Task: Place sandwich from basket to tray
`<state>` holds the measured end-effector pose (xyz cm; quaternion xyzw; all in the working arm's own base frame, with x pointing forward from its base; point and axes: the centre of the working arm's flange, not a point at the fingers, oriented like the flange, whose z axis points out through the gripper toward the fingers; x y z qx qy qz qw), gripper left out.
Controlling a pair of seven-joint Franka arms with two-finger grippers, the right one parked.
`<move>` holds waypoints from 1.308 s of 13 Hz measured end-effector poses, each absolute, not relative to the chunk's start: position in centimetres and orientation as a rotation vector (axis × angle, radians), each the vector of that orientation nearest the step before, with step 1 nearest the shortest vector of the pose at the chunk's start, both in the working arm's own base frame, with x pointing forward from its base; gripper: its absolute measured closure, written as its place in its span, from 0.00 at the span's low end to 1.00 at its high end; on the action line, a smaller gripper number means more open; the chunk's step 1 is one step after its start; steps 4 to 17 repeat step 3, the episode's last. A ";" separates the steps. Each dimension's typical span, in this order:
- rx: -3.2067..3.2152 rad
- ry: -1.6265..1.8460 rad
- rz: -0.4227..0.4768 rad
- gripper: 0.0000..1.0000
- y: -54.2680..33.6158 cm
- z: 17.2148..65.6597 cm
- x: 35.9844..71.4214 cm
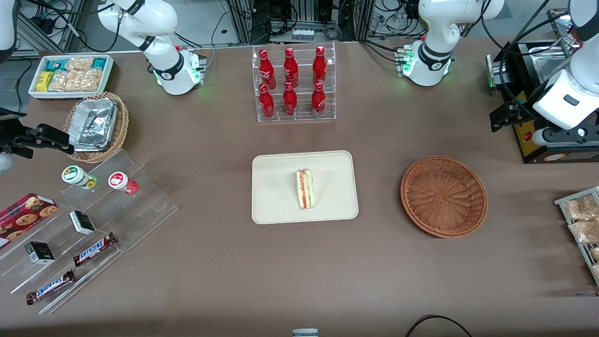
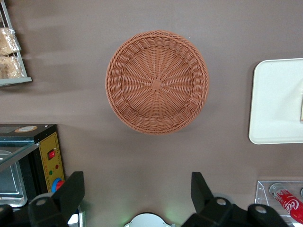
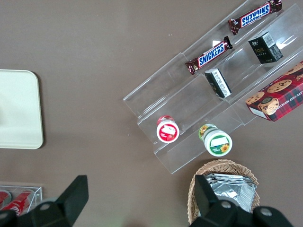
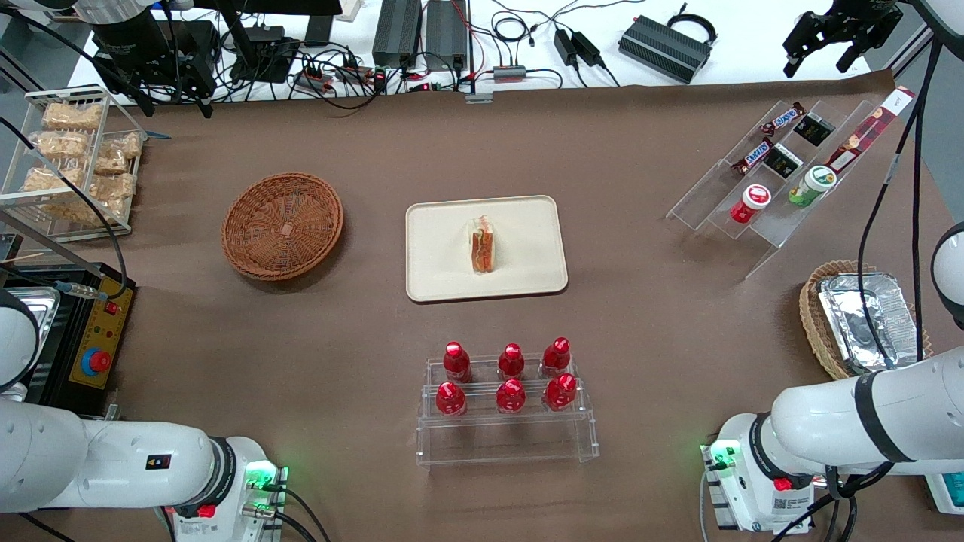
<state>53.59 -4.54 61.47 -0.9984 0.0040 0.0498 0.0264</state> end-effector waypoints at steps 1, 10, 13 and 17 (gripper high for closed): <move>-3.087 0.011 0.144 0.00 -4.5 61.6 53.7; -3.092 0.011 0.123 0.00 -4.6 62.1 53.9; -3.092 0.011 0.123 0.00 -4.6 62.1 53.9; -3.092 0.011 0.123 0.00 -4.6 62.1 53.9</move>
